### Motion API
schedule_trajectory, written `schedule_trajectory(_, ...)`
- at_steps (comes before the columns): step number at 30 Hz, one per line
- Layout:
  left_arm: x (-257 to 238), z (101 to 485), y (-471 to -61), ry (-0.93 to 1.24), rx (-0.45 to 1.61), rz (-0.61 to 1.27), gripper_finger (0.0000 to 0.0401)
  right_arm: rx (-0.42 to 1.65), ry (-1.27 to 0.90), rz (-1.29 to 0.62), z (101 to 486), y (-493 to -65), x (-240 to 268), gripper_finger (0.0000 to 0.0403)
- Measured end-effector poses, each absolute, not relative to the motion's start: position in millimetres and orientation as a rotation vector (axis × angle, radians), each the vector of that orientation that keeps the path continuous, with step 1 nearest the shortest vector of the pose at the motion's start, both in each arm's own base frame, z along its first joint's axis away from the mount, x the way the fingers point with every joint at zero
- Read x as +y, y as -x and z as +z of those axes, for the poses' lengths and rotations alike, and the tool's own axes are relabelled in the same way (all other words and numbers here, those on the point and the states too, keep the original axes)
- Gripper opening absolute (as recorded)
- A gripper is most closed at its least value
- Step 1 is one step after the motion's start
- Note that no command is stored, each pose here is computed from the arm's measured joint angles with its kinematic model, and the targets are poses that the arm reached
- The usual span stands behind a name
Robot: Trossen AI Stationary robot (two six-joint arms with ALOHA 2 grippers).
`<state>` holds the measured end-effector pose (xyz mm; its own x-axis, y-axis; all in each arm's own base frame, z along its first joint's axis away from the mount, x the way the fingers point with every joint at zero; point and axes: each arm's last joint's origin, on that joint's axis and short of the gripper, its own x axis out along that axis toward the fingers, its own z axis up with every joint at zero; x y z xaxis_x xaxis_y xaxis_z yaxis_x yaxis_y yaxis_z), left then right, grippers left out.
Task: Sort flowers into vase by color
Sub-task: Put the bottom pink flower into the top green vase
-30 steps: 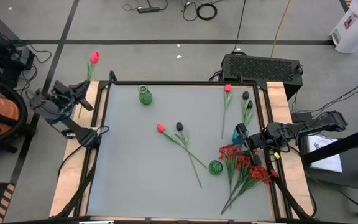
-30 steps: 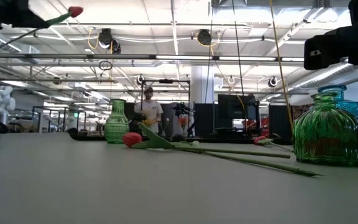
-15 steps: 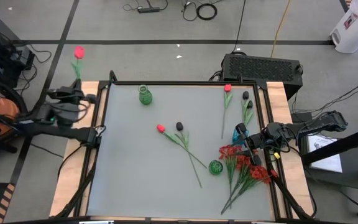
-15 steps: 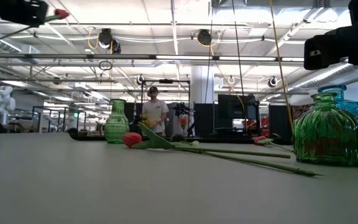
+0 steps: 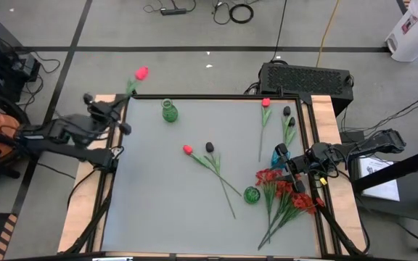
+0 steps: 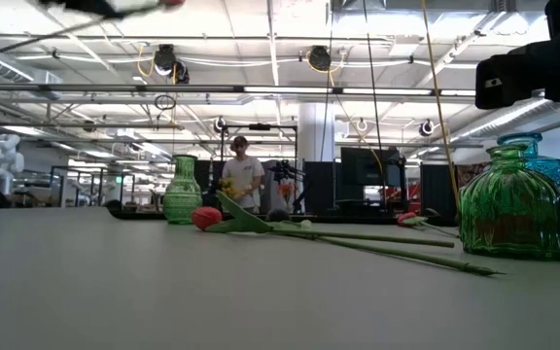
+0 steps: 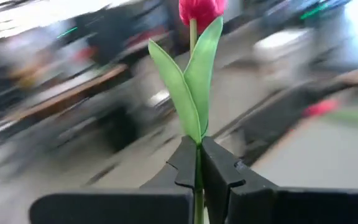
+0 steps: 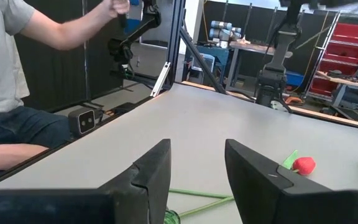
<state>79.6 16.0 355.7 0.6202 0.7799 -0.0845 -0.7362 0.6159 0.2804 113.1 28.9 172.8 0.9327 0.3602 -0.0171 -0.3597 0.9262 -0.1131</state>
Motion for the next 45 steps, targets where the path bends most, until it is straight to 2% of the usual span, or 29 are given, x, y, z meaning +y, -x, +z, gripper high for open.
schedule_trajectory(4,17.4,375.4,-75.0,-0.278,0.051,0.772,0.0011,-0.004,0.115,0.369,172.8,-113.1,28.9,0.0144)
schedule_trajectory(11,21.9,376.9,-83.0,-0.345,0.040,0.660,0.0012,-0.004,0.115,0.369,172.8,-113.1,28.9,0.0144)
schedule_trajectory(26,70.2,389.2,-117.2,-0.284,-0.122,0.774,0.0013,-0.004,0.115,0.369,172.8,-113.1,28.9,0.0144)
schedule_trajectory(45,150.5,326.9,-110.7,-0.222,-0.310,0.699,0.0013,-0.004,0.115,0.369,172.8,-113.1,28.9,0.0144)
